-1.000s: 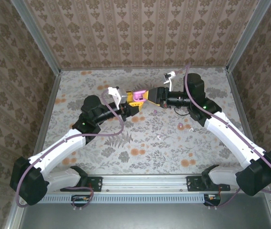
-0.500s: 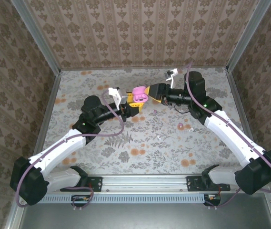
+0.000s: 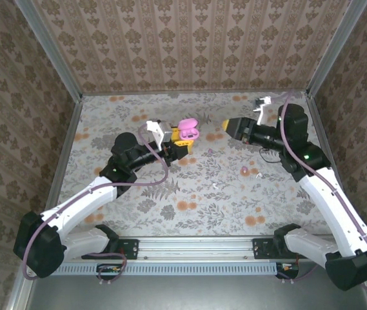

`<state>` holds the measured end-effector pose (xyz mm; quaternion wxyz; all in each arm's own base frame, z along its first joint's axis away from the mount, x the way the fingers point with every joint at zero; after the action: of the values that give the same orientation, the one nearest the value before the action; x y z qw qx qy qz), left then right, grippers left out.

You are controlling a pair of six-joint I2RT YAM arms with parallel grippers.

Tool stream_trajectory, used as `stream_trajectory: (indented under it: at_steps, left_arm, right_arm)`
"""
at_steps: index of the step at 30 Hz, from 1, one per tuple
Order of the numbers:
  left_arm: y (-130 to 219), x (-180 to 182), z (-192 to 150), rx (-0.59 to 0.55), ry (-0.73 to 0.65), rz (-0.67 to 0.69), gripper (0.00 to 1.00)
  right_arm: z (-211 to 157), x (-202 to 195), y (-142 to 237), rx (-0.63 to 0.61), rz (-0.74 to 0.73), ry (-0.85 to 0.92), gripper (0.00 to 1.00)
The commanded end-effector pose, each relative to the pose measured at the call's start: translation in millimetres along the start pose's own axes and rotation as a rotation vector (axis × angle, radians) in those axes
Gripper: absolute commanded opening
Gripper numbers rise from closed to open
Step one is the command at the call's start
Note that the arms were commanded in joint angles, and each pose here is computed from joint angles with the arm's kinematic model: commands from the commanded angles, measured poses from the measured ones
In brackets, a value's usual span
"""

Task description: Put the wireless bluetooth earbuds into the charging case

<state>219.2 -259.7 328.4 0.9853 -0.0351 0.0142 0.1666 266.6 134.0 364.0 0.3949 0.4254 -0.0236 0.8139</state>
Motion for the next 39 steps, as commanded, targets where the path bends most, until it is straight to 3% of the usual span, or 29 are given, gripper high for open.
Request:
stream_trajectory:
  at_steps: [1, 6, 16, 20, 28, 39]
  left_arm:
    - [4, -5, 7, -0.049, 0.002, -0.007, 0.39]
    - [6, -7, 5, -0.048, 0.003, -0.004, 0.39]
    - [5, -6, 5, -0.049, -0.001, -0.005, 0.39]
    - [5, -7, 5, -0.049, -0.003, -0.004, 0.39]
    - [4, -6, 6, -0.046, -0.008, -0.004, 0.39]
    - [7, -7, 8, -0.040, -0.013, 0.003, 0.39]
  right_arm:
    - [-34, -92, 14, 0.107, -0.458, 0.003, 0.46]
    - [-67, -165, 19, 0.282, -0.686, -0.138, 0.42]
    - [-102, -225, -24, 0.495, -0.707, -0.257, 0.33]
    - [-107, -240, -36, 0.571, -0.718, -0.248, 0.33]
    - [-105, -265, -63, 0.600, -0.720, -0.269, 0.36]
    - [-113, -277, -82, 0.699, -0.682, -0.291, 0.36]
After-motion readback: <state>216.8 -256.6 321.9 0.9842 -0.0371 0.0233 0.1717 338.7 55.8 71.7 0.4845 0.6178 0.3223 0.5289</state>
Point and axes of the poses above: each hand's point on the last joint's axis, 136 mm out from that joint toward the fingers, its own y axis back along the fingers, its own x axis along the line the jaws close on, z = x × y, the point moved 5 cm from there along y, back along the fingers, and after that the axes turned 1 degree about -y, right-handed, at the moved point
